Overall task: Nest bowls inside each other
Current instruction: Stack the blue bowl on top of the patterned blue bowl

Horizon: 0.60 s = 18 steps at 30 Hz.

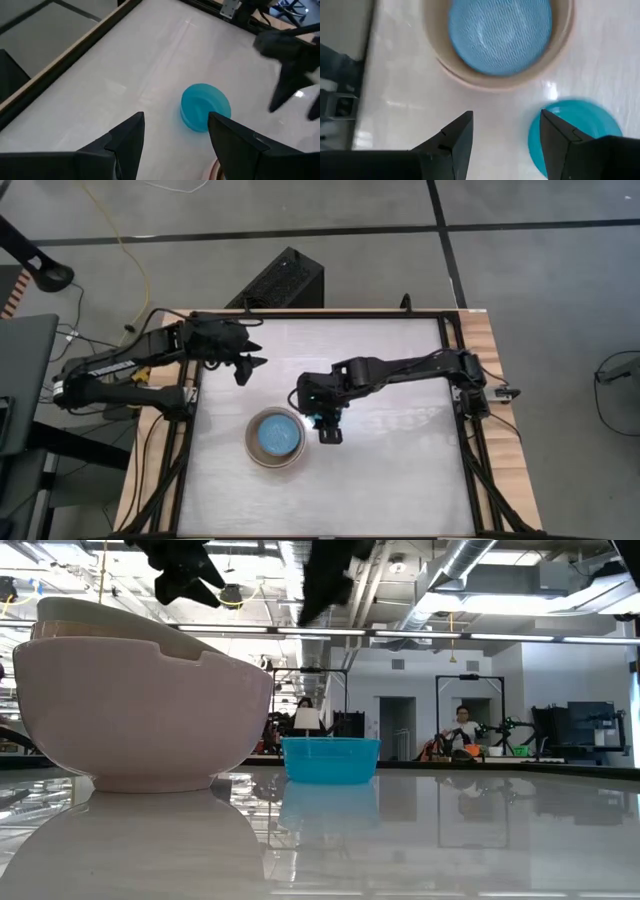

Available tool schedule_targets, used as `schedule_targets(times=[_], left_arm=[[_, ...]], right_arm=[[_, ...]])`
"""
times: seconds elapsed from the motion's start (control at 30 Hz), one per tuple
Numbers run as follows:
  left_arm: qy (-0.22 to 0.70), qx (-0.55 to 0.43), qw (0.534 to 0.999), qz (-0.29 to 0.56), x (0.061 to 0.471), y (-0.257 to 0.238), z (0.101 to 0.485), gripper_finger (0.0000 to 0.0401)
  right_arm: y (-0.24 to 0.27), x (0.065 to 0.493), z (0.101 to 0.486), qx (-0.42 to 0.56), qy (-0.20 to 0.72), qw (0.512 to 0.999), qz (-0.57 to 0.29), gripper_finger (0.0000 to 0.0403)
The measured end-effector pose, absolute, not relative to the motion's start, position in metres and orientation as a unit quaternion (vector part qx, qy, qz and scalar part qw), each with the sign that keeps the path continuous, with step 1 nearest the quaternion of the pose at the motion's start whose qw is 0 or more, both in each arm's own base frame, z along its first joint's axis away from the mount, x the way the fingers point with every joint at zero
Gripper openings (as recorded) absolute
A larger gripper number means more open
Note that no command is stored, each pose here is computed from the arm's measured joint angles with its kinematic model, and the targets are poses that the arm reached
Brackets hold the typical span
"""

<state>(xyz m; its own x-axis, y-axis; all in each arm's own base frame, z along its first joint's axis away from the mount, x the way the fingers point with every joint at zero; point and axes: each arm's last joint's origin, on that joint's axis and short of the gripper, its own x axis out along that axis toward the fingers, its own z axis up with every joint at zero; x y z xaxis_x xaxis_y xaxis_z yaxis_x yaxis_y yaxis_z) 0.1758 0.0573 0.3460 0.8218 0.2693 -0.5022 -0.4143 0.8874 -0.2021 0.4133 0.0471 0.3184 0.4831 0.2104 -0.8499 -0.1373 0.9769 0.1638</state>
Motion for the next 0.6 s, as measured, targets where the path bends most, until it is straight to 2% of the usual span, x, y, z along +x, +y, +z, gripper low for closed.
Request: schedule_targets(times=[0.27, 0.6], left_arm=[[0.218, -0.150, 0.945, 0.193, 0.166, 0.055, 0.352, 0.0207], [0.180, -0.141, 0.947, 0.223, 0.148, 0.051, 0.363, 0.0207]], right_arm=[[0.035, 0.403, 0.251, 0.050, 0.584, 0.806, 0.086, 0.0191], [0.020, 0.407, 0.219, 0.079, 0.556, 0.823, 0.083, 0.0191]])
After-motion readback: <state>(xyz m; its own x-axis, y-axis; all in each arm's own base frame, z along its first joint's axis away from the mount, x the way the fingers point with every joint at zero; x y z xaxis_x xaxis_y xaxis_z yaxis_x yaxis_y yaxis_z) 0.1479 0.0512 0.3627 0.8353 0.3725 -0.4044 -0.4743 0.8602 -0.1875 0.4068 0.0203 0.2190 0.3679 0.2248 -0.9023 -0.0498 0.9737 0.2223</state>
